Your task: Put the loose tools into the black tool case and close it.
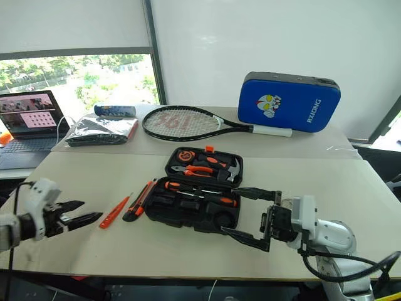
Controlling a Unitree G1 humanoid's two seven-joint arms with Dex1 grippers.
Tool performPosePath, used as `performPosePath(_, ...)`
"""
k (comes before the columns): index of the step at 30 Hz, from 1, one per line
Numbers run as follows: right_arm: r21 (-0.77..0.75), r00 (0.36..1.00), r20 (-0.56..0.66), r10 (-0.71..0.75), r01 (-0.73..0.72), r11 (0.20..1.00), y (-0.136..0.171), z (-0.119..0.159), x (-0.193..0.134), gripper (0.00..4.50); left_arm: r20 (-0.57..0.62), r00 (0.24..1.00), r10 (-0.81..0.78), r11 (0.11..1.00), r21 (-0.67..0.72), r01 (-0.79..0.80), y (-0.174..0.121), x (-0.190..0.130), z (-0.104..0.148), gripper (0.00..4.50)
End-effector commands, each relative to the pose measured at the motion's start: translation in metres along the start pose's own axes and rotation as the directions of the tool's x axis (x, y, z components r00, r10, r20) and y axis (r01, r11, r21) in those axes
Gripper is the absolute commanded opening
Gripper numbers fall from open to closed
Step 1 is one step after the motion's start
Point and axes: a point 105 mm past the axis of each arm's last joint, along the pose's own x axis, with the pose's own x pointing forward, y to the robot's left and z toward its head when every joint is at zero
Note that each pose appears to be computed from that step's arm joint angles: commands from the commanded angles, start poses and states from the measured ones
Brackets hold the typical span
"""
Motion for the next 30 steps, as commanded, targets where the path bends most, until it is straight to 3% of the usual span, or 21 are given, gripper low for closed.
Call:
performPosePath(1,-0.024,0.999,0.014,0.032,-0.031,0.999,-0.001,0.011,0.008,4.47,-0.131,0.989,0.070,0.997,0.037,-0.066,0.005,0.012,0.001,4.50)
performPosePath(7,-0.021,0.999,0.013,0.038,-0.037,0.999,-0.001,0.013,0.010,4.47,-0.222,0.974,0.053,0.998,0.056,-0.041,-0.001,0.032,-0.002,4.50)
performPosePath(10,-0.024,0.999,0.011,0.033,-0.033,0.999,-0.001,0.014,0.010,4.50,-0.280,0.958,0.067,0.996,0.075,-0.048,0.000,0.035,-0.012,3.69)
performPosePath(12,-0.028,1.000,0.010,0.028,-0.028,0.999,0.000,0.014,0.009,4.50,-0.296,0.954,0.055,0.997,0.065,-0.038,-0.001,0.036,-0.017,2.90)
performPosePath(19,-0.027,1.000,-0.015,0.010,-0.011,1.000,0.004,0.013,0.003,4.50,-0.206,0.978,0.027,0.999,0.033,-0.020,0.008,0.033,-0.012,0.47)
performPosePath(21,-0.026,1.000,-0.027,0.006,-0.007,1.000,0.005,0.012,0.000,4.50,-0.169,0.985,0.039,0.998,0.045,-0.032,0.017,0.030,-0.006,0.42)
performPosePath(25,-0.023,0.998,-0.056,-0.020,0.019,1.000,0.006,0.012,-0.009,4.50,0.083,0.990,-0.117,0.965,0.246,0.093,0.008,0.024,0.044,0.42)
performPosePath(27,-0.020,0.996,-0.076,-0.038,0.036,0.999,0.007,0.011,-0.014,4.50,0.191,0.930,-0.313,0.892,0.395,0.219,-0.016,0.021,0.072,0.42)
performPosePath(30,-0.016,0.993,-0.102,-0.067,0.066,0.998,0.008,0.010,-0.021,4.50,0.136,0.852,-0.506,0.757,0.544,0.362,-0.043,0.022,0.092,0.42)
